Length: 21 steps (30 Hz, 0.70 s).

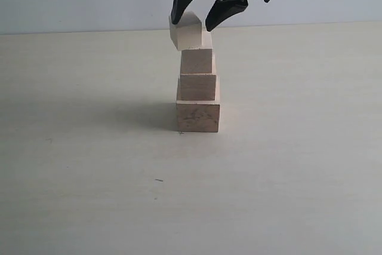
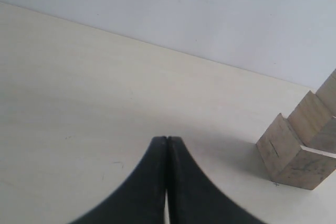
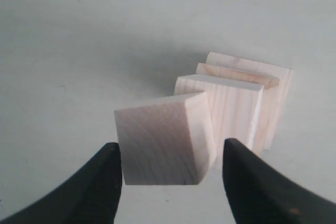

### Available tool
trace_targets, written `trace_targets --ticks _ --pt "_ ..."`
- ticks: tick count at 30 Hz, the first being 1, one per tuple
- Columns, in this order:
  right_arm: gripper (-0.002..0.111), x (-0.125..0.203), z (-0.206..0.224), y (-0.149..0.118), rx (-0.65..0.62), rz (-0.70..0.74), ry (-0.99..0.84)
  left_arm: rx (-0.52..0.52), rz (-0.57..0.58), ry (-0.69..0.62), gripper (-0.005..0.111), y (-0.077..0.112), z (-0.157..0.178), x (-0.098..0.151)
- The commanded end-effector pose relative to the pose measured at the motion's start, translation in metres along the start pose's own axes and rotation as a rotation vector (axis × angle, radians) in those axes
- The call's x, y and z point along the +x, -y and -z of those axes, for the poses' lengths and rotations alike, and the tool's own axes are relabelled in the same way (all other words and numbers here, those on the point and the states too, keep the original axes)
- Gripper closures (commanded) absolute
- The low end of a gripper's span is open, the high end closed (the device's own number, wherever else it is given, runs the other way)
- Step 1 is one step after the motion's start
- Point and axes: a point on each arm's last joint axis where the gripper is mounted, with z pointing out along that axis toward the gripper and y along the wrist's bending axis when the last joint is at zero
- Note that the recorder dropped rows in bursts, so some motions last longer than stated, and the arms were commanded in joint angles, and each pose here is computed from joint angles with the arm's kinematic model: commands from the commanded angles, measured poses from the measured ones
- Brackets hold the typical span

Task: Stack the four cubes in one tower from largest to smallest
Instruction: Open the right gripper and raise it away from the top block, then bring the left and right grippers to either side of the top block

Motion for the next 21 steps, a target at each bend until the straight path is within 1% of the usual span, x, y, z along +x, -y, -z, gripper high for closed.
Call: trace_targets --ticks 1,4,7,8,10,13,14,15,16,18,19,20,21 --pt "0.053 -0.001 0.008 -0.001 0.000 0.016 0.027 0.002 -0.002 0.001 0.107 0.000 0.000 0.001" --pt "0.053 0.000 0.015 -0.003 -0.007 0.031 0.043 0.002 0.010 0.001 0.107 0.000 0.000 0.001" --pt "0.053 0.002 0.029 -0.003 0.009 0.069 0.079 0.003 0.073 0.003 0.107 0.000 0.000 0.000" --pt "0.053 0.002 0.034 -0.002 0.019 0.077 0.093 0.008 0.096 0.014 0.107 0.002 0.001 -0.004" --pt "0.053 0.003 0.043 -0.001 0.043 0.091 0.120 0.024 0.128 0.049 0.107 0.006 0.002 -0.016" --pt "0.053 0.002 0.054 0.006 0.139 0.128 0.173 0.060 0.152 0.130 0.107 0.018 0.006 -0.048" --pt "0.055 0.001 0.056 0.009 0.181 0.142 0.189 0.068 0.159 0.146 0.107 0.022 0.006 -0.059" --pt "0.059 -0.001 0.057 0.014 0.229 0.154 0.204 0.073 0.172 0.144 0.107 0.025 0.004 -0.067" --pt "0.064 -0.003 0.058 0.018 0.263 0.162 0.212 0.088 0.193 0.117 0.107 0.029 -0.002 -0.073" --pt "0.081 -0.010 0.054 0.032 0.340 0.180 0.214 0.124 0.223 0.000 0.107 0.039 -0.023 -0.078" --pt "0.090 -0.014 0.050 0.039 0.355 0.177 0.205 0.166 0.262 -0.111 0.107 0.048 -0.042 -0.077" --pt "0.096 -0.017 0.047 0.045 0.362 0.175 0.195 0.211 0.291 -0.192 0.107 0.055 -0.056 -0.076" --pt "0.102 -0.020 0.043 0.053 0.365 0.165 0.181 0.286 0.301 -0.278 0.107 0.065 -0.071 -0.074"
